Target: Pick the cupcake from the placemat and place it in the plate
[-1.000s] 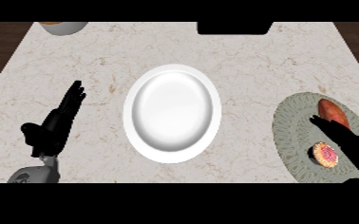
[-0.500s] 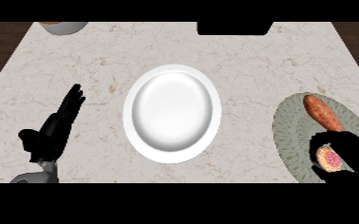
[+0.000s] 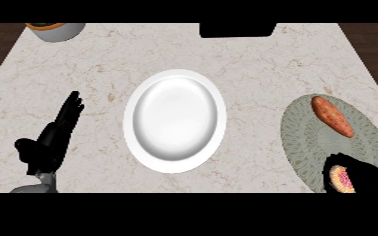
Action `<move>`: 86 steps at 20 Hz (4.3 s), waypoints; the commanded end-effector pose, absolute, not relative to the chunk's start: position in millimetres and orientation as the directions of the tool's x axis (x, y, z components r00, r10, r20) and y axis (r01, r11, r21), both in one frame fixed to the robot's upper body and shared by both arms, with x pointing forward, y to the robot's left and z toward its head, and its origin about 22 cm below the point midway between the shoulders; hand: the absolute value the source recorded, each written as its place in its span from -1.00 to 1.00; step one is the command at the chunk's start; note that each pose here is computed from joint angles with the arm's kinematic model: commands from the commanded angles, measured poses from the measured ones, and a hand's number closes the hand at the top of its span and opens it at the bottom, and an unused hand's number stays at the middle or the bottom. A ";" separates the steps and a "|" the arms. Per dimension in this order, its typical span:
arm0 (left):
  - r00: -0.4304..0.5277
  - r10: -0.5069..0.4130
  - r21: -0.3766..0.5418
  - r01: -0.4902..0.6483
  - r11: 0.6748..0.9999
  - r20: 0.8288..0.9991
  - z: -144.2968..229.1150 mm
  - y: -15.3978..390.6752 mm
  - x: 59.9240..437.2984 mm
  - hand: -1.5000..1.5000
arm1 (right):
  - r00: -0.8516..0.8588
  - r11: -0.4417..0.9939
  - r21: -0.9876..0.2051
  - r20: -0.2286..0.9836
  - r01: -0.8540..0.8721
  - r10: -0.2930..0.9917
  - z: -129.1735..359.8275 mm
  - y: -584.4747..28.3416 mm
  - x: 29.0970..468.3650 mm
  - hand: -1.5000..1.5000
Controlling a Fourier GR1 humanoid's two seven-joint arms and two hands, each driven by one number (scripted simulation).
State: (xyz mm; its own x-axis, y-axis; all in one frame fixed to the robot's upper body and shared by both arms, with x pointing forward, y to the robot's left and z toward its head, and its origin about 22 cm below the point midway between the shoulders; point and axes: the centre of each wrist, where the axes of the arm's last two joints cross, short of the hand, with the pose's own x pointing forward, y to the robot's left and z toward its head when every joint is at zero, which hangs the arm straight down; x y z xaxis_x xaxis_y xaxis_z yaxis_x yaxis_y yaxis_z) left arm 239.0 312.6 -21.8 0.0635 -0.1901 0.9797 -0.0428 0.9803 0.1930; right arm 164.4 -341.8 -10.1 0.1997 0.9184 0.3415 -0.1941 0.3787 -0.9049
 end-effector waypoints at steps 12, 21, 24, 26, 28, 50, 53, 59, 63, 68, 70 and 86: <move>0.060 -0.194 0.195 -0.015 0.981 0.979 -13.1 287.5 256.6 0.00 | 0.211 0.333 -0.917 0.377 0.219 0.902 117.9 -228.7 62.5 1.00; 0.049 -0.190 0.191 -0.015 0.982 0.981 -17.3 305.0 241.3 0.00 | 0.092 0.330 -0.847 0.400 0.417 0.912 131.7 -196.2 76.0 1.00; 0.040 -0.214 0.214 -0.009 0.977 0.976 -17.9 316.4 251.0 0.00 | 0.063 0.364 -0.829 0.428 0.424 0.901 146.8 -179.6 85.9 1.00; 0.037 -0.182 0.181 0.007 0.983 0.983 -16.0 308.3 248.3 0.00 | 0.048 0.392 -0.823 0.449 0.410 0.892 155.6 -163.9 90.0 1.00; 0.055 -0.180 0.180 0.003 0.984 0.982 -17.1 293.5 261.4 0.00 | 0.058 0.370 -0.839 0.426 0.399 0.903 169.1 -161.7 91.1 1.00; 0.044 -0.188 0.187 0.025 0.982 0.981 -14.7 291.6 262.4 0.00 | 0.003 0.483 -0.845 0.497 0.229 0.868 103.0 -10.3 265.4 1.00; 0.044 -0.180 0.178 0.043 0.983 0.983 -16.9 278.9 262.6 0.00 | 0.060 0.627 -0.704 0.679 0.334 0.731 121.4 -28.3 288.7 1.00; 0.032 -0.197 0.196 0.032 0.980 0.980 -26.7 290.2 257.5 0.00 | 0.182 0.610 -0.743 0.664 0.276 0.725 79.9 -17.0 298.5 -1.00; 0.029 -0.206 0.205 0.015 0.979 0.978 -13.5 287.8 266.3 0.00 | 0.128 0.681 -0.640 0.755 0.355 0.643 84.5 -15.8 304.4 -1.00; 0.042 -0.189 0.189 0.007 0.982 0.981 -23.8 298.4 256.1 0.00 | 0.024 0.772 -0.412 0.888 0.483 0.458 86.5 -34.5 293.8 -1.00; 0.039 -0.200 0.200 -0.007 0.980 0.979 -26.9 319.5 245.1 0.00 | 0.011 0.785 -0.348 0.917 0.512 0.400 92.0 -42.6 296.5 -1.00; 0.045 -0.195 0.196 -0.012 0.981 0.980 -5.9 291.3 255.8 0.00 | -0.115 0.876 -0.249 0.940 0.413 0.322 54.2 -176.6 171.3 -1.00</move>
